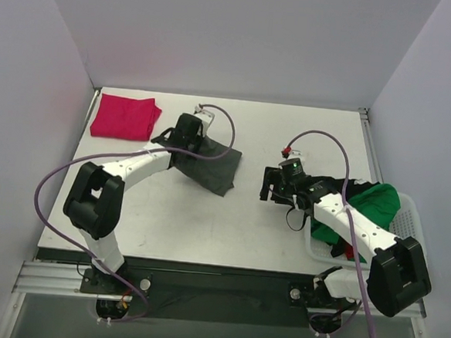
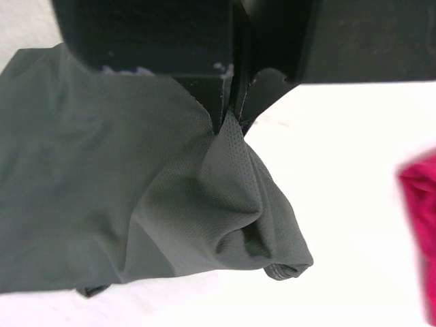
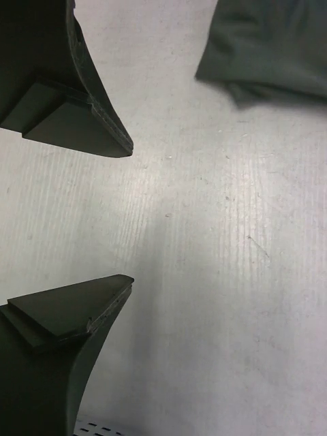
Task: Fold and stack the t-shirts
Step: Put the neatly folded tshirt into the corner of the board with the left arm
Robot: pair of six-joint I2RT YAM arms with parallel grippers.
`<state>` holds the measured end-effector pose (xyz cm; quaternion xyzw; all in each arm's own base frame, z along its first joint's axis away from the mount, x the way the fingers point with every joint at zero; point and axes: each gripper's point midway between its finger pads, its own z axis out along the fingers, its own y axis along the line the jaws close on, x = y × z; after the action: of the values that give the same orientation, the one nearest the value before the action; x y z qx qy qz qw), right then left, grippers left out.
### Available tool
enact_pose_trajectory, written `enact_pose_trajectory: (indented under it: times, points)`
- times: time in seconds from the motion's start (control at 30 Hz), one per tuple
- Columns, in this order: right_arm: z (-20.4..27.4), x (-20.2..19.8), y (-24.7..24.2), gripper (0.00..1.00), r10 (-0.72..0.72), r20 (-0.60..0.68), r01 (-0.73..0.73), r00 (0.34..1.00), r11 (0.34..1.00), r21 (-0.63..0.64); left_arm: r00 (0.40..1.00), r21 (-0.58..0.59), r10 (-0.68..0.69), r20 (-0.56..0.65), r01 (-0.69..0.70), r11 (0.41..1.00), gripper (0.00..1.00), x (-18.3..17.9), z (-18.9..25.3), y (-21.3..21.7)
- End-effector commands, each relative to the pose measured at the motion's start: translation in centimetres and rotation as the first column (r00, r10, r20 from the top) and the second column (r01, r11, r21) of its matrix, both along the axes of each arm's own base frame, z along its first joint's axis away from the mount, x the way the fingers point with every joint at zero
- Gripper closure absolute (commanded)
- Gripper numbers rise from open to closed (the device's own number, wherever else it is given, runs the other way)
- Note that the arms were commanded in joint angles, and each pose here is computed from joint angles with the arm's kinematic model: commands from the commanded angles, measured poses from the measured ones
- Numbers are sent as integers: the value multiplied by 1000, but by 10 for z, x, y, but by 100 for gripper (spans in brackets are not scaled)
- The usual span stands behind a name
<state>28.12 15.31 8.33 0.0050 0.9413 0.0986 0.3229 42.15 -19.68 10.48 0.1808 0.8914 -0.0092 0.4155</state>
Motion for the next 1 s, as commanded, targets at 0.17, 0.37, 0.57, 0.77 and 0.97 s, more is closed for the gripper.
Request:
enact_pose_trajectory:
  times: [0.17, 0.37, 0.57, 0.77, 0.97]
  points:
    - [4, -6, -14, 28, -18, 39, 17, 999, 999, 32, 999, 211, -20, 51, 8, 978, 100, 63, 29, 56]
    - [8, -4, -17, 28, -25, 61, 23, 998, 999, 42, 999, 248, 13, 45, -23, 968, 100, 97, 33, 95]
    - [8, -6, -15, 28, -18, 60, 14, 998, 998, 64, 996, 262, 48, 74, -66, 963, 100, 121, 53, 129]
    - [8, -5, -16, 28, -19, 62, 15, 998, 998, 63, 992, 235, 69, 102, -92, 968, 100, 134, 68, 151]
    - [7, -4, -16, 28, -20, 59, 16, 998, 998, 61, 986, 244, 107, 130, -137, 960, 100, 149, 75, 175]
